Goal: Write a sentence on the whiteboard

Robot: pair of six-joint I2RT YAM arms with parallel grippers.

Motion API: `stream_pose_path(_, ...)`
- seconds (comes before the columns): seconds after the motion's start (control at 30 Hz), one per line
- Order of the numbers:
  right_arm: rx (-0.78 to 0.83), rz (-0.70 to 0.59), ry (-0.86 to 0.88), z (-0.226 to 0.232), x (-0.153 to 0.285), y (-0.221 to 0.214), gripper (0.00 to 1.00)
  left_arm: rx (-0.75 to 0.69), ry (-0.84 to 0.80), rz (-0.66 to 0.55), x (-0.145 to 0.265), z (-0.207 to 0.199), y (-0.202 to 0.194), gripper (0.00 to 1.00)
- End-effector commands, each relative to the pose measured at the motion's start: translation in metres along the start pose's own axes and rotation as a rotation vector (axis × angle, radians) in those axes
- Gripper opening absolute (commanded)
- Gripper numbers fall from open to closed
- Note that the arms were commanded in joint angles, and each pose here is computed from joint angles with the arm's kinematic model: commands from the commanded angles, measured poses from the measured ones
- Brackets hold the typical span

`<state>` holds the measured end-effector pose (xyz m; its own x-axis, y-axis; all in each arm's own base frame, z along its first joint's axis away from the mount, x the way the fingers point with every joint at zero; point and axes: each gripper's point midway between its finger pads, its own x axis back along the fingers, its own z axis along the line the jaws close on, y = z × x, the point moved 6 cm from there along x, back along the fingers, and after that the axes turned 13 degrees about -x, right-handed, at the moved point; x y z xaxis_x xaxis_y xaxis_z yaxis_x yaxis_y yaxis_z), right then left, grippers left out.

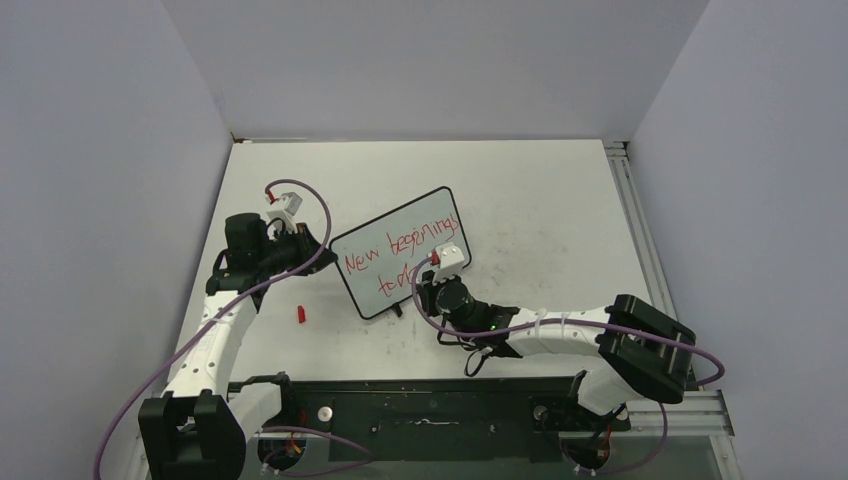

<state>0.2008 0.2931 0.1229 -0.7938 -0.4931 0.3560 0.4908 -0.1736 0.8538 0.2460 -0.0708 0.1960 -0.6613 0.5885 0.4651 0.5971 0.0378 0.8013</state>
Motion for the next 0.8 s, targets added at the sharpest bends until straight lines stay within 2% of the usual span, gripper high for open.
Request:
stream_pose_path(0.0, -0.023, -0.003, -0.008, -0.001, 0.001, -0.005, 0.05, -0.035, -0.025, -0.036, 0.002, -0.006, 0.009, 0.00)
stream_pose_path(0.77, -0.011, -0.049, -0.056, -0.003, 0.001, 0.011, 0.05, -0.033, -0.025, -0.034, 0.002, -0.006, 0.008, 0.00)
